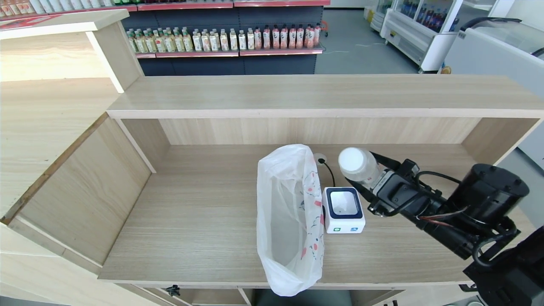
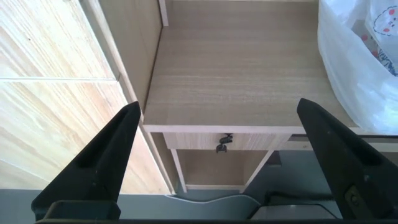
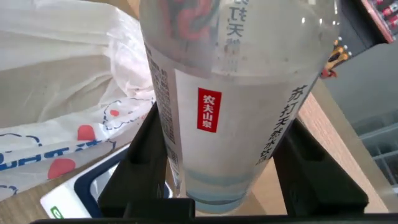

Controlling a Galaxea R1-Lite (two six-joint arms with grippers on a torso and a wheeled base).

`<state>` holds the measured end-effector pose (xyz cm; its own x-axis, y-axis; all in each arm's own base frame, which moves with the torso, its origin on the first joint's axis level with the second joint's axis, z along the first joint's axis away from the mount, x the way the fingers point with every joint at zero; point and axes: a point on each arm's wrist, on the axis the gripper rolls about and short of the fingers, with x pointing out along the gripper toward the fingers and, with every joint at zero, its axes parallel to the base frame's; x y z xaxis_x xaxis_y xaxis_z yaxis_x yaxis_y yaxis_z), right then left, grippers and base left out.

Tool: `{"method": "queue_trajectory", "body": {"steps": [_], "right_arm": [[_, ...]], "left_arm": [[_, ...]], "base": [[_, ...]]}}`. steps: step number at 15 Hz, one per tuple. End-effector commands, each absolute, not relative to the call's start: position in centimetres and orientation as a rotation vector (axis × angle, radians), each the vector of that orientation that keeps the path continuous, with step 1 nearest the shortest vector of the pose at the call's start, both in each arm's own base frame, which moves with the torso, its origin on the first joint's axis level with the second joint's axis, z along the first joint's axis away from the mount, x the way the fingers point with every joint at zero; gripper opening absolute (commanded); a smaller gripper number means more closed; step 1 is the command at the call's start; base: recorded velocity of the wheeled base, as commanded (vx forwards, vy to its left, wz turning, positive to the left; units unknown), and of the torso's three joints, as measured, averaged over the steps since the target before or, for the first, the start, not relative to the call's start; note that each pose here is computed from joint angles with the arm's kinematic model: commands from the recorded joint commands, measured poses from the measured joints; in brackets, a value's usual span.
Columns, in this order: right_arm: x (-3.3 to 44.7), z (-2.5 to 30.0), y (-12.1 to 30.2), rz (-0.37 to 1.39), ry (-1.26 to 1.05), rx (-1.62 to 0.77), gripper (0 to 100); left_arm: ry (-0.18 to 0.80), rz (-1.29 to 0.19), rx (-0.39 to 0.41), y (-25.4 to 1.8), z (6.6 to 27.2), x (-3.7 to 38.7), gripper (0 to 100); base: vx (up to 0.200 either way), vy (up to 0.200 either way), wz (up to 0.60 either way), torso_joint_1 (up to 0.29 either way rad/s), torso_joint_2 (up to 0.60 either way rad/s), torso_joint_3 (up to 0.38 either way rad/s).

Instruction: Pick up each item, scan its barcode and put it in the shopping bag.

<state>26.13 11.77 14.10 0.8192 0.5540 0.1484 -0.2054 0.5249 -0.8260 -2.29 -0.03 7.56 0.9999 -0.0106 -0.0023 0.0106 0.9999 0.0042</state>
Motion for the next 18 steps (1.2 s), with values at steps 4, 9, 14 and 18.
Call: {"method": "queue_trajectory", "body": {"steps": [4,9,14,18], "right_arm": [[28.5,12.5,9.9,0.535,-0.378,-0.859,0],[30.5,9.8,7.3,0.544,-0.252,-0.760,0],[35.6,8.7,9.0,0.628,-0.358,-0.734,0],[39.0,8.1,11.6,0.741,-0.493,-0.720,0]], "left_arm": [[0.002,-0.011,0.005,0.0,7.6,-2.3,100],[0.002,-0.011,0.005,0.0,7.6,-2.3,100],[0.002,-0.011,0.005,0.0,7.6,-2.3,100],[0.002,-0.011,0.005,0.0,7.6,-2.3,100]], "base": [[0.000,0.000,0.00,0.000,0.00,0.000],[0.000,0.000,0.00,0.000,0.00,0.000],[0.000,0.000,0.00,0.000,0.00,0.000],[0.000,0.000,0.00,0.000,0.00,0.000]]}}
